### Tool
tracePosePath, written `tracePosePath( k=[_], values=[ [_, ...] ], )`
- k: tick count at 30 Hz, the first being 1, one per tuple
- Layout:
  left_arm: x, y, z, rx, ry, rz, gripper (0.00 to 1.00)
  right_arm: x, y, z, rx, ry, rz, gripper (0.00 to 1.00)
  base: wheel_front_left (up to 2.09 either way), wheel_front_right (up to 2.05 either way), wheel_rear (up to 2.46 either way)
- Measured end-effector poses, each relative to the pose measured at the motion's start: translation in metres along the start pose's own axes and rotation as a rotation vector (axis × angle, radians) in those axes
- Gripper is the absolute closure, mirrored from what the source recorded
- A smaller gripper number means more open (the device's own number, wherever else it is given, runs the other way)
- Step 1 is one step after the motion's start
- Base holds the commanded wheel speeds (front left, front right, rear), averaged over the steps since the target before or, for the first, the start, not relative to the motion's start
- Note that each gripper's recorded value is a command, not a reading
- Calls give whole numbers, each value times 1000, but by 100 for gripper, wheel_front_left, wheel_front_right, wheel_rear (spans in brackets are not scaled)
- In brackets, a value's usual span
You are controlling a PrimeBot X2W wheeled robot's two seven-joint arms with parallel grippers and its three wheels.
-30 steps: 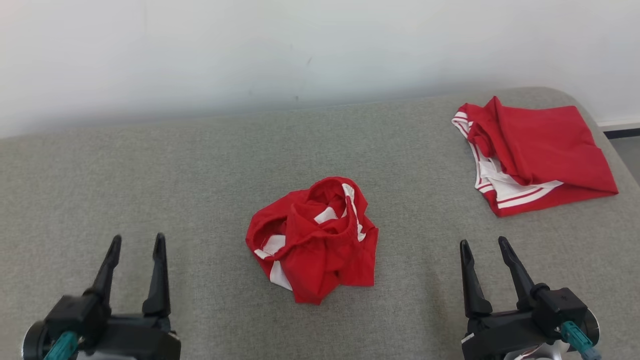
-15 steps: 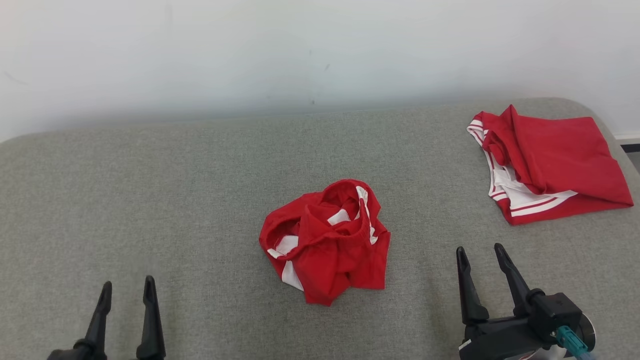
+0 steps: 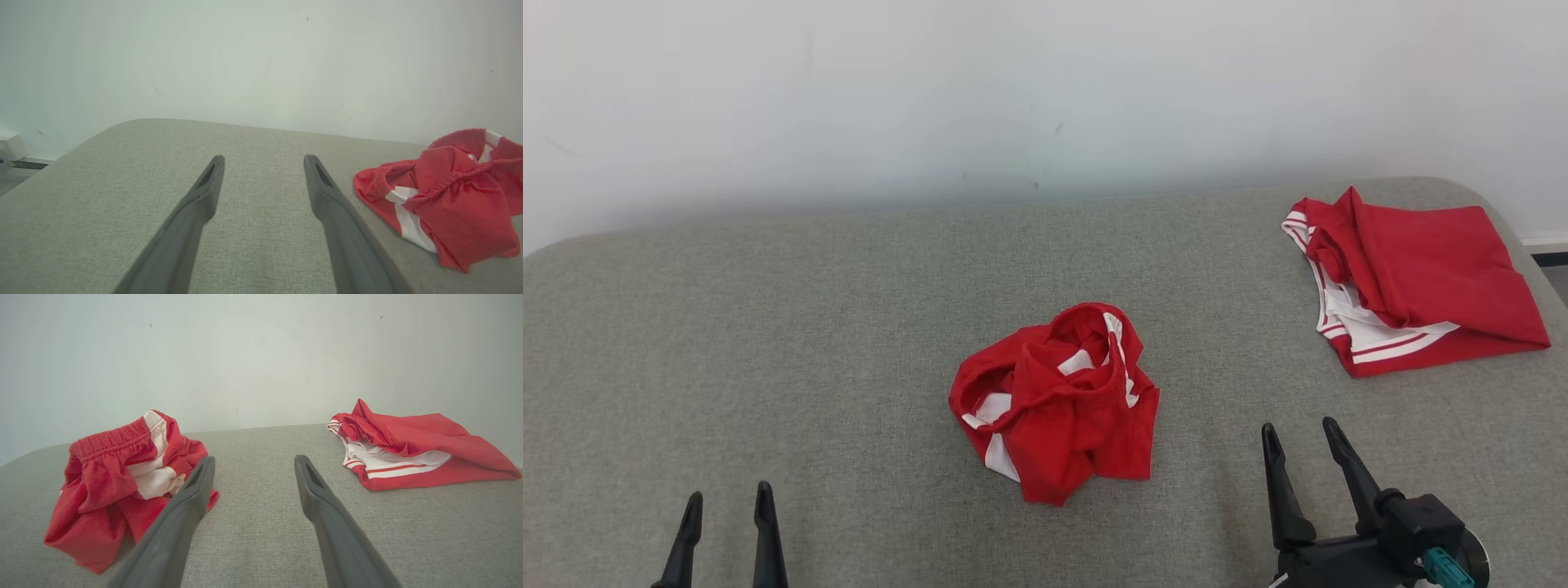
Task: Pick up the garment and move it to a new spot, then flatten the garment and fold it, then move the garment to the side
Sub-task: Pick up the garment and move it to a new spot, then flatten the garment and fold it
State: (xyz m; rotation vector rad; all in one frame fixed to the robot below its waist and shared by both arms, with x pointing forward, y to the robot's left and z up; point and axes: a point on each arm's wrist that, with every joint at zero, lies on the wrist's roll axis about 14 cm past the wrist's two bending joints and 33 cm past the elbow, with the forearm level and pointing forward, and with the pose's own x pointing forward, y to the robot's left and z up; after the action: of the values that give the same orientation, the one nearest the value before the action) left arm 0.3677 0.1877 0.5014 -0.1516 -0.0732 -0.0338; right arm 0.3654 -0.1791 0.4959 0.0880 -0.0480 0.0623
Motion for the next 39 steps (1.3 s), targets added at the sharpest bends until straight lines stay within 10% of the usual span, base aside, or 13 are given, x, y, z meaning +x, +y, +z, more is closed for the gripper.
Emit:
tracePosePath(
  k=[39],
  values=[
    [10, -24, 2, -3, -13, -71, 0, -1, 1, -8, 1, 26, 4, 0, 0, 0, 0]
  ],
)
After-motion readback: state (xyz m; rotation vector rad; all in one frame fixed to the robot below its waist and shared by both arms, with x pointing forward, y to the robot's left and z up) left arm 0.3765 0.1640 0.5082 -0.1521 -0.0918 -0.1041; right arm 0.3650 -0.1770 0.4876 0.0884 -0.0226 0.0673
